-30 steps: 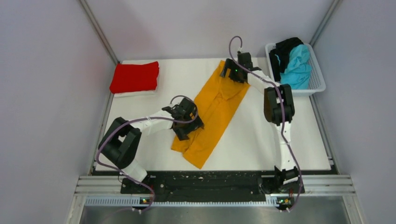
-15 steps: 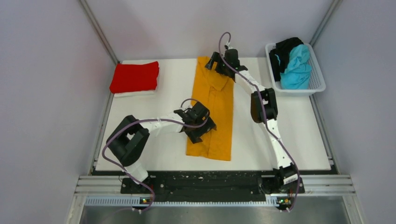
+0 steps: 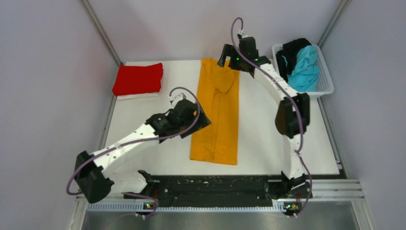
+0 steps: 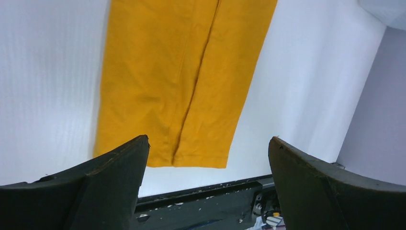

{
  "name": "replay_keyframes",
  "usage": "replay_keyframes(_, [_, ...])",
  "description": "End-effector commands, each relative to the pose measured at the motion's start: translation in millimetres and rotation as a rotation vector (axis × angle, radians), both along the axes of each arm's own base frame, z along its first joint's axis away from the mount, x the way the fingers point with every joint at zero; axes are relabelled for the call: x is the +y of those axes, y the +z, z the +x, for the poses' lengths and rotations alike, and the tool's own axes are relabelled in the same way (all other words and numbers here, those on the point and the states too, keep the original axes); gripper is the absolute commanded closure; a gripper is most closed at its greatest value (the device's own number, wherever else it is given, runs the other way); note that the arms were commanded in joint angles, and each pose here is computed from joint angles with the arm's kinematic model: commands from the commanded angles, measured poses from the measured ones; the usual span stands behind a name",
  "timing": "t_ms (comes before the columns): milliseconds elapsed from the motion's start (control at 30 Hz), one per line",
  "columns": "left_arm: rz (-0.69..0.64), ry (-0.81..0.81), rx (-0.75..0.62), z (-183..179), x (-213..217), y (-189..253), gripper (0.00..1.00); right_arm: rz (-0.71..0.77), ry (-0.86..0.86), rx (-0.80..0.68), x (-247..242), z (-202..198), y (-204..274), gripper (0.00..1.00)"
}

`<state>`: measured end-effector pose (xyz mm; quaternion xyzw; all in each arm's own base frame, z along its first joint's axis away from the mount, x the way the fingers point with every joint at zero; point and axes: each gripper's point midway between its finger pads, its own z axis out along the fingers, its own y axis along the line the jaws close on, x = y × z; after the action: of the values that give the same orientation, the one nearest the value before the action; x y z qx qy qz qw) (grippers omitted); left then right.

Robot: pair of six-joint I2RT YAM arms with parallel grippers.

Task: Fold and stack the t-shirts
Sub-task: Rotate the tshirt 90 degrees, then grab the bottom of the folded rectangular tshirt with both arms

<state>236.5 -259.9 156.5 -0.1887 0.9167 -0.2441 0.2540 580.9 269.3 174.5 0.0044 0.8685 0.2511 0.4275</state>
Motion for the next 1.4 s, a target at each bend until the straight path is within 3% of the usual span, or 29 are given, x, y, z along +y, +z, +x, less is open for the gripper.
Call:
replay_keyframes(0, [0.219, -0.058, -0.026, -25.3, 60.0, -14.4, 0.01, -0.080, -0.074, 0.028, -45.6, -113.4, 62.3, 0.01])
replay_keyframes(200, [0.256, -0.113, 0.098, -63.0, 92.3, -65.3, 0.01, -0.091, -0.084, 0.236, -62.6, -294.9, -29.9, 0.01])
replay_keyframes(333, [0.195, -0.155, 0.119, -75.3, 89.5, -81.0, 0.01, -0.023, -0.061, 0.318, -59.0, -369.9, -63.0, 0.03])
replay_keyframes(400, [0.151, -0.184, 0.131, -81.9, 83.6, -89.8, 0.06, 0.003, -0.055, 0.347, -58.2, -394.3, -81.4, 0.03])
replay_keyframes(633, [0.082, -0.214, 0.169, -87.9, 71.3, -111.7, 0.33, 0.070, -0.056, 0.424, -40.5, -427.7, -109.0, 0.09])
replay_keyframes(900, [0.055, -0.200, 0.178, -84.4, 65.8, -128.3, 0.45, 0.017, -0.079, 0.482, -37.7, -444.8, -130.5, 0.14])
replay_keyframes(1033, [0.052, -0.192, 0.195, -81.9, 63.0, -136.0, 0.56, 0.018, -0.079, 0.506, -36.3, -452.5, -138.8, 0.19])
replay_keyframes(1367, [0.096, -0.187, 0.251, -88.0, 70.1, -155.1, 1.00, -0.012, -0.125, 0.518, -42.9, -457.8, -156.2, 0.39])
